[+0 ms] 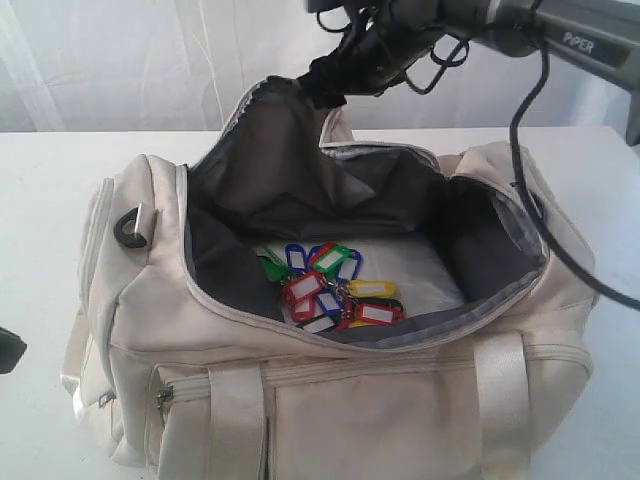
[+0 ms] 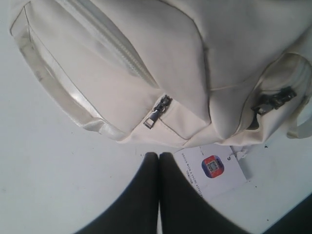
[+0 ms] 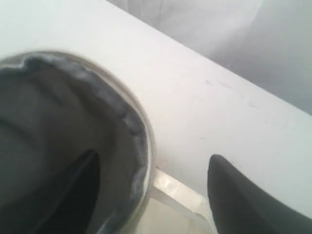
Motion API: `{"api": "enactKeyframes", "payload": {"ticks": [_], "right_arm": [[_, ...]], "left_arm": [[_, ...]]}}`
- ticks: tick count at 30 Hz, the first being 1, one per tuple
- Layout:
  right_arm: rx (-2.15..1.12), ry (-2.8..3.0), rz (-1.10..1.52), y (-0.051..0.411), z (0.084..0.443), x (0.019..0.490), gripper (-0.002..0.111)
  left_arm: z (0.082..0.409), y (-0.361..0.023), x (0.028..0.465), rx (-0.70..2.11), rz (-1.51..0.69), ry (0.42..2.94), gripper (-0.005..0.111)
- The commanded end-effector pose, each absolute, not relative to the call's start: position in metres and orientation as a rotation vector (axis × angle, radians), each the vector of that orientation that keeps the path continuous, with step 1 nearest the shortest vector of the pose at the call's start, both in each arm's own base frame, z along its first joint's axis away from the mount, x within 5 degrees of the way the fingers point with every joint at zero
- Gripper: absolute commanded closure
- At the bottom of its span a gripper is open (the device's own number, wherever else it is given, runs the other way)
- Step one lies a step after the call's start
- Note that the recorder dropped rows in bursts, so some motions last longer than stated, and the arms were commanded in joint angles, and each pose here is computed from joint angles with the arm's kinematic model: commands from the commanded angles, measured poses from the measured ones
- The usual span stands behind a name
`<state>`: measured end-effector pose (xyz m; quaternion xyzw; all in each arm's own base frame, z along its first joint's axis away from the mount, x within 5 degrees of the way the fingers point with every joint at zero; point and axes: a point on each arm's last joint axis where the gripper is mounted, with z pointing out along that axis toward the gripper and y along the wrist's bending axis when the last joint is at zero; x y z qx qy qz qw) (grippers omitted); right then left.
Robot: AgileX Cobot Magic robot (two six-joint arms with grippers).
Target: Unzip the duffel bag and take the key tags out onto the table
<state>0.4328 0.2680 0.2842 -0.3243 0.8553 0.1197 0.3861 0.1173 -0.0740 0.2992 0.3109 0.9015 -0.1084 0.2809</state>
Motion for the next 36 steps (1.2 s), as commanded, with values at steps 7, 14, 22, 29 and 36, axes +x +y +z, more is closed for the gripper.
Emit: {"api": "enactKeyframes", "payload": {"ticks": [7,14,22,29,36], "right_arm": [[-0.823,2.130,0.546,0.237,0.329,0.436,0.041],[-1.204,2.109,0.878,0.243,0.357,0.384,0.078],[-1.255,2.107,0.995,0.252,0.359,0.350,0.108],[-1.380,2.158,0.954,0.244,0.346,0.309,0.108],[-1.488,2.283,0.792,0.223,0.323,0.277,0.108]], "left_arm": [[0.296,-0.075,0.114,0.834,-0.316,2.424,0.107],[0.296,-0.075,0.114,0.834,-0.316,2.424,0.107],[0.296,-0.075,0.114,0.835,-0.316,2.426,0.107],[0.296,-0.075,0.114,0.834,-0.316,2.424,0.107],[0.296,-0.075,0.114,0.834,-0.316,2.424,0.107]]}}
